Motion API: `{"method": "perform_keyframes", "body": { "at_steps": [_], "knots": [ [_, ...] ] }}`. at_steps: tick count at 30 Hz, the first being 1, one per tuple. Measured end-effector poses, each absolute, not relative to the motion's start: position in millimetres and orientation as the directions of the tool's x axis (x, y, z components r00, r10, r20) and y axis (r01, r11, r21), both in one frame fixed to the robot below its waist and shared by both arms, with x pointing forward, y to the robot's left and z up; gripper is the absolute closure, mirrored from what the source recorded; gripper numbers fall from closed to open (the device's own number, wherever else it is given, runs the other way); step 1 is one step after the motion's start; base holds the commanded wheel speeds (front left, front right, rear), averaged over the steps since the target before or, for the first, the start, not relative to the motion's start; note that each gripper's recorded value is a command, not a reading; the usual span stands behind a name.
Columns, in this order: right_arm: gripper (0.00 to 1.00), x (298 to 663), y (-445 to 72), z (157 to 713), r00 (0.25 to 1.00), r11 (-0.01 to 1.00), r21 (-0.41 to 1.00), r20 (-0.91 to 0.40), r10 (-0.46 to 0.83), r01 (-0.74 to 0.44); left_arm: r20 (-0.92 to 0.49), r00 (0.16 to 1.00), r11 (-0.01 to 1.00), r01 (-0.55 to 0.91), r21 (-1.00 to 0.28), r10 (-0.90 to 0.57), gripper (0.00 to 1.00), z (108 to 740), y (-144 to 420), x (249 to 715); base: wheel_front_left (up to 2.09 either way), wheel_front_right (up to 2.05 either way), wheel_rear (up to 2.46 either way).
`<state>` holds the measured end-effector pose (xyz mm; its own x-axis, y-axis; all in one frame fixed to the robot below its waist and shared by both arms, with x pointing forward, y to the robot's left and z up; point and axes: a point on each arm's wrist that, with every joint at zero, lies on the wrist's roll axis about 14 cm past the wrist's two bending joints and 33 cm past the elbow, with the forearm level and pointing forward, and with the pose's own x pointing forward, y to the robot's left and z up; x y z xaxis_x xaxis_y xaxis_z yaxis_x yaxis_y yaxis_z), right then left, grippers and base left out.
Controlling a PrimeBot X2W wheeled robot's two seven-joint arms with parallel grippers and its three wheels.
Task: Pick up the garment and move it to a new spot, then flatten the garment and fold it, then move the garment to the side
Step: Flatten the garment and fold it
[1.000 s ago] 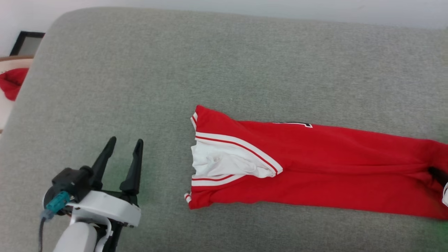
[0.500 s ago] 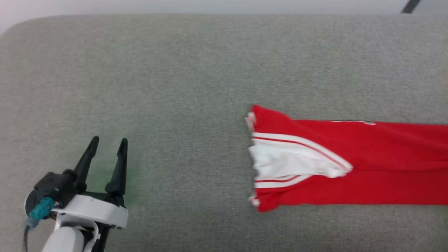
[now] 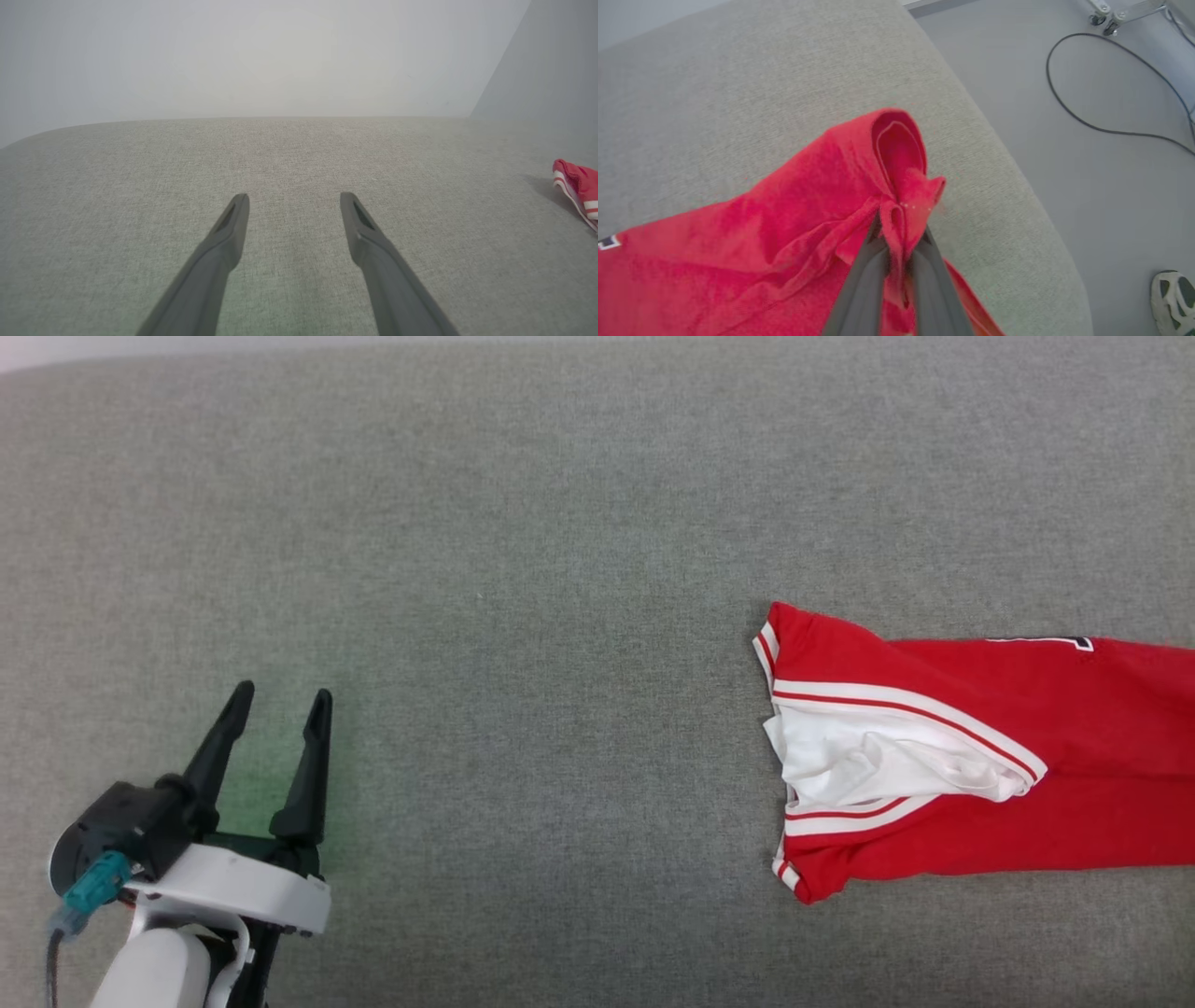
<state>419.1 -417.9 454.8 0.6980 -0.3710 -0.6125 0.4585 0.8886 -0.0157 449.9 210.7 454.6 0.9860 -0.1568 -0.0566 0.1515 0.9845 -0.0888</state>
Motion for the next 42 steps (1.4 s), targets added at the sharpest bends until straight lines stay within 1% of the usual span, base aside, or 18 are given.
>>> {"method": "perform_keyframes", "body": {
  "at_steps": [5, 8, 12, 15, 20, 24, 27, 32, 39, 41, 42],
  "knots": [
    [1.00, 426, -386, 450, 0.727, 0.927, 0.039, -0.633, -0.267, 0.374, -0.048, 0.987, 0.985, 0.148, -0.093, -0.153, 0.00, 459, 209, 447, 0.00, 0.00, 0.00],
    [1.00, 432, -359, 456, 0.758, 0.954, 0.068, -0.624, -0.188, 0.293, -0.044, 0.987, 0.984, 0.150, -0.100, -0.155, 0.00, 460, 206, 445, 0.00, 0.00, 0.00],
    [1.00, 442, -309, 471, 0.806, 0.981, 0.130, -0.590, -0.040, 0.144, -0.034, 0.988, 0.983, 0.148, -0.105, -0.153, 0.00, 465, 205, 442, 0.00, 0.00, 0.00],
    [1.00, 447, -258, 481, 0.821, 0.981, 0.193, -0.562, 0.102, 0.010, -0.032, 0.989, 0.983, 0.142, -0.114, -0.146, 0.00, 466, 205, 439, 0.00, 0.00, 0.00],
    [1.00, 444, -180, 487, 0.780, 0.953, 0.229, -0.551, 0.296, -0.200, -0.030, 0.991, 0.985, 0.122, -0.119, -0.127, 0.00, 468, 211, 434, 0.00, 0.00, 0.00],
    [1.00, 441, -133, 484, 0.730, 0.913, 0.257, -0.549, 0.407, -0.316, -0.033, 0.993, 0.986, 0.109, -0.123, -0.114, 0.00, 468, 214, 429, 0.00, 0.00, 0.00],
    [1.00, 439, -109, 480, 0.696, 0.886, 0.276, -0.549, 0.464, -0.373, -0.035, 0.995, 0.988, 0.093, -0.125, -0.099, 0.00, 468, 219, 426, 0.00, 0.00, 0.00],
    [1.00, 439, -79, 469, 0.650, 0.849, 0.315, -0.547, 0.527, -0.424, -0.041, 0.996, 0.989, 0.073, -0.125, -0.079, 0.00, 467, 225, 423, 0.00, 0.00, 0.00],
    [1.00, 438, -67, 435, 0.597, 0.841, 0.318, -0.597, 0.536, -0.437, -0.043, 0.997, 0.990, 0.061, -0.130, -0.068, 0.00, 465, 228, 426, 0.00, 0.00, 0.00],
    [1.00, 439, -66, 430, 0.596, 0.842, 0.319, -0.599, 0.535, -0.436, -0.045, 0.997, 0.990, 0.058, -0.132, -0.064, 0.00, 464, 228, 426, 0.00, 0.00, 0.00],
    [0.98, 441, -65, 429, 0.597, 0.841, 0.321, -0.596, 0.537, -0.437, -0.047, 0.997, 0.989, 0.056, -0.134, -0.063, 0.00, 464, 229, 426, 0.00, 0.00, 0.00]
  ]
}}
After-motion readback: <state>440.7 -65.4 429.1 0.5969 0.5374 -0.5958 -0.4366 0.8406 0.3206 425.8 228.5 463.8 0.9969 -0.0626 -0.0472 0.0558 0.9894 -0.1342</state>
